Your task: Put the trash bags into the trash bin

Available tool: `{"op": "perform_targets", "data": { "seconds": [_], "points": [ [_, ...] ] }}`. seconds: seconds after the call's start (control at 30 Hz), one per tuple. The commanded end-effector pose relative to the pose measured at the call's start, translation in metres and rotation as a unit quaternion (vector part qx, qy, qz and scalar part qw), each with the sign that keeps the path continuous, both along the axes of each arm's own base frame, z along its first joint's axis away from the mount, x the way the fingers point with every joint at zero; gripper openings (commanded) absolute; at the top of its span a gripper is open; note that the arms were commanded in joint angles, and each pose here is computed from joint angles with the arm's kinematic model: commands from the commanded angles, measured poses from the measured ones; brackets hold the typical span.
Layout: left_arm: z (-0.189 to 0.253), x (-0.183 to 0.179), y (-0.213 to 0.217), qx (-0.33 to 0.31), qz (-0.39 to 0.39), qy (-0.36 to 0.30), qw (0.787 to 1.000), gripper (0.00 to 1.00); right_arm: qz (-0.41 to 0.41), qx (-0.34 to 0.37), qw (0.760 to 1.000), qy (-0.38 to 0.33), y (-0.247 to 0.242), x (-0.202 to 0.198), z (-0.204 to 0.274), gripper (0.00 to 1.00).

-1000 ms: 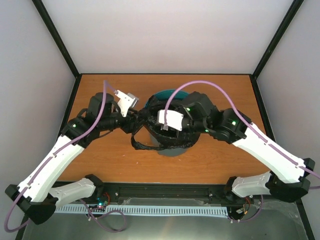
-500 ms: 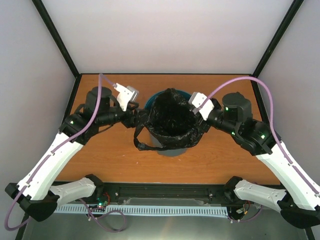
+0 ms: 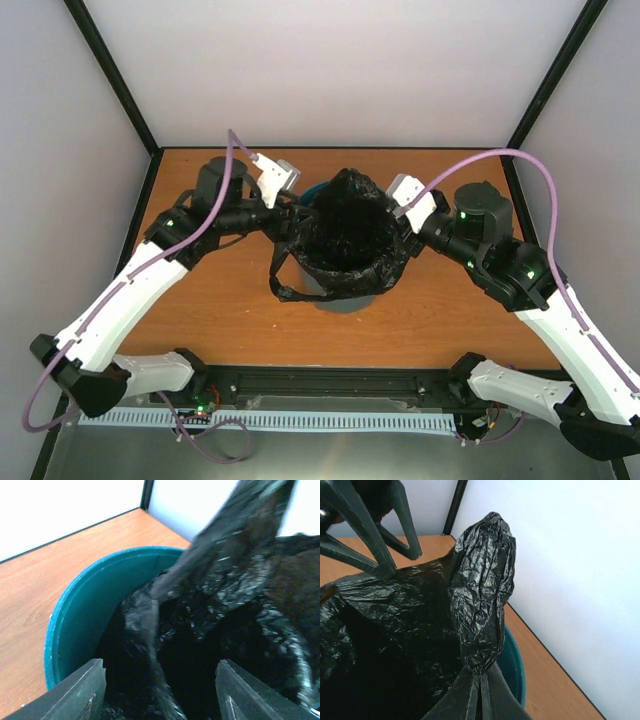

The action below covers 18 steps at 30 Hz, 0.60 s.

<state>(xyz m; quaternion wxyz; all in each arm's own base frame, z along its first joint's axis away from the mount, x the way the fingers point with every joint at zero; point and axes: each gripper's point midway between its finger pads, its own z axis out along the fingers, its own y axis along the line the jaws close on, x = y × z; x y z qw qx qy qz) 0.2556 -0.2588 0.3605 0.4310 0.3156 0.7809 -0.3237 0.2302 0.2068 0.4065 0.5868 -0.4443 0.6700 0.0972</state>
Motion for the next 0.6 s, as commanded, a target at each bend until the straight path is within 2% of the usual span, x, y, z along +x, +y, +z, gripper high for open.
{"op": "perform_targets", "data": {
  "seconds": [0.0, 0.1, 0.23, 0.37, 0.57],
  "points": [
    [-0.007, 0.026, -0.007, 0.022, 0.026, -0.013, 0.999, 0.58, -0.023, 0.023, 0.999, 0.004, -0.010, 0.008, 0.001, 0.03],
    [-0.020, 0.036, -0.017, 0.030, 0.018, -0.001, 0.999, 0.42, -0.041, 0.028, 0.999, 0.002, -0.023, 0.010, 0.001, 0.03],
    [-0.020, 0.052, -0.021, 0.028, 0.039, -0.007, 0.999, 0.02, -0.049, 0.026, 0.998, 0.010, -0.033, 0.008, -0.010, 0.03],
    [-0.014, 0.077, -0.010, 0.049, 0.098, -0.036, 0.993, 0.01, -0.087, 0.015, 0.996, 0.009, -0.049, 0.013, -0.025, 0.03],
    [-0.018, 0.105, 0.001, 0.088, 0.162, -0.028, 0.982, 0.01, -0.166, 0.020, 0.986, 0.015, -0.067, 0.050, -0.032, 0.03]
  ]
}}
